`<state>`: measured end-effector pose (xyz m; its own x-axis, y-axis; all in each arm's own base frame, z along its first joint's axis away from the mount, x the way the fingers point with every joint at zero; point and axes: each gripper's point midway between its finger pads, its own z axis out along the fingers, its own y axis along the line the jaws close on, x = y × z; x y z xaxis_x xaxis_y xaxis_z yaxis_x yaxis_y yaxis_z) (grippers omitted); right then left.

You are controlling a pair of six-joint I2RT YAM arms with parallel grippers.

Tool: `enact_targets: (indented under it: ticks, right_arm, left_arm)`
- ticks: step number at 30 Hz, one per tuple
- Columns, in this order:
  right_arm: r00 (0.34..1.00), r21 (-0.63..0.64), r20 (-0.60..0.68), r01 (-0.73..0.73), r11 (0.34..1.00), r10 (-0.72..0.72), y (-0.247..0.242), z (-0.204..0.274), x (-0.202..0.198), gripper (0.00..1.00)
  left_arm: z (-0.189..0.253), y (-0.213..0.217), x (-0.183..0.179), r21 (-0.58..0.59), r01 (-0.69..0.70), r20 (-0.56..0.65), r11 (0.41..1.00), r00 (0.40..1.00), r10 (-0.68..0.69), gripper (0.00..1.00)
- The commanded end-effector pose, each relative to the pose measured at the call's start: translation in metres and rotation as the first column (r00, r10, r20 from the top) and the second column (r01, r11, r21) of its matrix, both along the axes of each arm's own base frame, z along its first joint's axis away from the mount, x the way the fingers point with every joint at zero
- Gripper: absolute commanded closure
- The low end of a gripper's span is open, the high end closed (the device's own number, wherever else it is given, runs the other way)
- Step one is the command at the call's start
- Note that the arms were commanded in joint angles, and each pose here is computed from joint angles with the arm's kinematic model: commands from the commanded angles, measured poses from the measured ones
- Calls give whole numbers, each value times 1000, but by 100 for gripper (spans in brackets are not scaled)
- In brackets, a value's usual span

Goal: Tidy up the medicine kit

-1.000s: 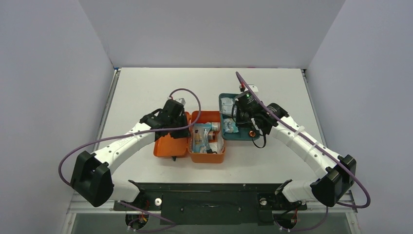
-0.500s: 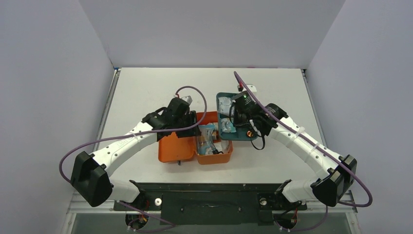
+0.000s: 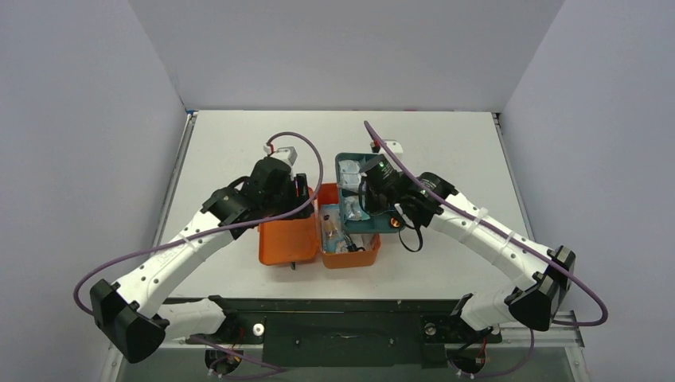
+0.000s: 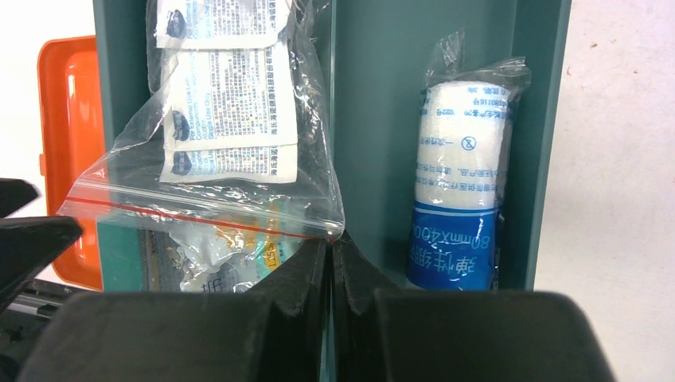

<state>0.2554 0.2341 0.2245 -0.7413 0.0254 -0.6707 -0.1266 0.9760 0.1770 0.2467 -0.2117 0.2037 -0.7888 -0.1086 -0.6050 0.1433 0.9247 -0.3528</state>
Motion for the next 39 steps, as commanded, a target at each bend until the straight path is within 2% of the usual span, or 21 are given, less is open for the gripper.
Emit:
enact_targets:
  ticks: [1,11,21,39]
  right_arm:
    - [997,37,62,36,999,-38,16,18,9,100]
    - [998,58,48,36,998,-38,49,2,3,100]
    - [998,64,32,46,997,-48,65,-19,3,100]
    - [999,22,10,49,999,-49,68,-56,4,100]
  left_arm:
    - [26,25,0,38,-39,129,999,991,34,46]
    - [31,57,-17,40,-55,258,998,965,43,39]
    - [34,81,-28,45,-87,336,995,939,67,37]
    - [24,91,-37,29,-84,383,996,921,67,35]
